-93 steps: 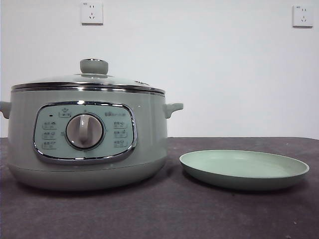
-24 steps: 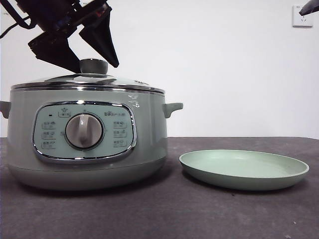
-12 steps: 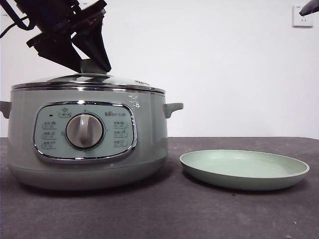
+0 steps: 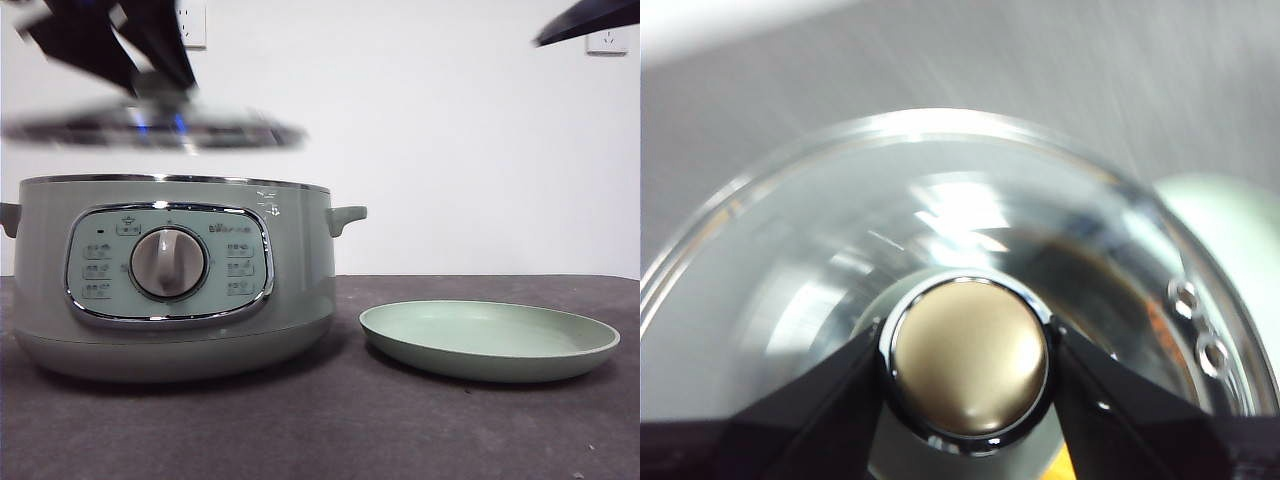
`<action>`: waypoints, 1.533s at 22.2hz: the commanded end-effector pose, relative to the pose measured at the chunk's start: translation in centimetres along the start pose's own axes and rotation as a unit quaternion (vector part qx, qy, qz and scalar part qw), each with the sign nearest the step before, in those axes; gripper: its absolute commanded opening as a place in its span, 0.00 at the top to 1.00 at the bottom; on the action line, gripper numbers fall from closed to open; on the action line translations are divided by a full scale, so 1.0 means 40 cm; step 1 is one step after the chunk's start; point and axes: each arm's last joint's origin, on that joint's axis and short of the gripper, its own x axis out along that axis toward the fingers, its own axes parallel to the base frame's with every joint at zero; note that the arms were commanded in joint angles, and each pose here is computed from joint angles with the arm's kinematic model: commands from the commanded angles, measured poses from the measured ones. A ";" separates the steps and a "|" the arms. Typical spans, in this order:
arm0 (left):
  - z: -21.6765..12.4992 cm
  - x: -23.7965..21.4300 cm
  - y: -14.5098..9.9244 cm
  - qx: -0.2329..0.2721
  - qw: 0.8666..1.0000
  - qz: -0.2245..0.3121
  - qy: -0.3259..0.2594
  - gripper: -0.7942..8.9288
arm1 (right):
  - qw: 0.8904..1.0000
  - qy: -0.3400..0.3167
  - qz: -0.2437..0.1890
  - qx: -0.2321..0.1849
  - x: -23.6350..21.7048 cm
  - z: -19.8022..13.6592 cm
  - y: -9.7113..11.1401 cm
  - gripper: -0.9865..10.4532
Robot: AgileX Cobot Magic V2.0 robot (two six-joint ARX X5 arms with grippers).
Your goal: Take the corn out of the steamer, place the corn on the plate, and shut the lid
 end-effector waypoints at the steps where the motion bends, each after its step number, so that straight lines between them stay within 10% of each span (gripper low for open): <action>1: 0.030 -0.082 0.003 0.006 0.998 0.017 -0.067 0.93 | 1.000 0.020 0.009 0.001 0.052 0.003 0.011 0.58; 10: 0.004 -0.302 0.006 -0.007 0.982 0.128 -0.139 0.93 | 0.992 0.104 0.035 -0.061 0.261 0.057 0.111 0.58; 17: -0.050 -0.439 0.005 -0.021 0.966 0.188 -0.178 0.93 | 0.965 0.211 -0.013 -0.158 0.508 0.149 0.215 0.58; 29: -0.066 -0.437 0.004 -0.016 0.971 0.187 -0.147 0.93 | 0.921 0.327 -0.061 -0.204 0.815 0.020 0.190 0.59; 32: -0.069 -0.437 0.004 -0.016 0.972 0.187 -0.142 0.93 | 0.919 0.330 -0.064 -0.205 0.829 0.009 0.186 0.93; 34: -0.072 -0.436 0.004 -0.015 0.973 0.187 -0.135 0.93 | 0.924 0.317 -0.060 -0.204 0.814 0.024 0.201 0.93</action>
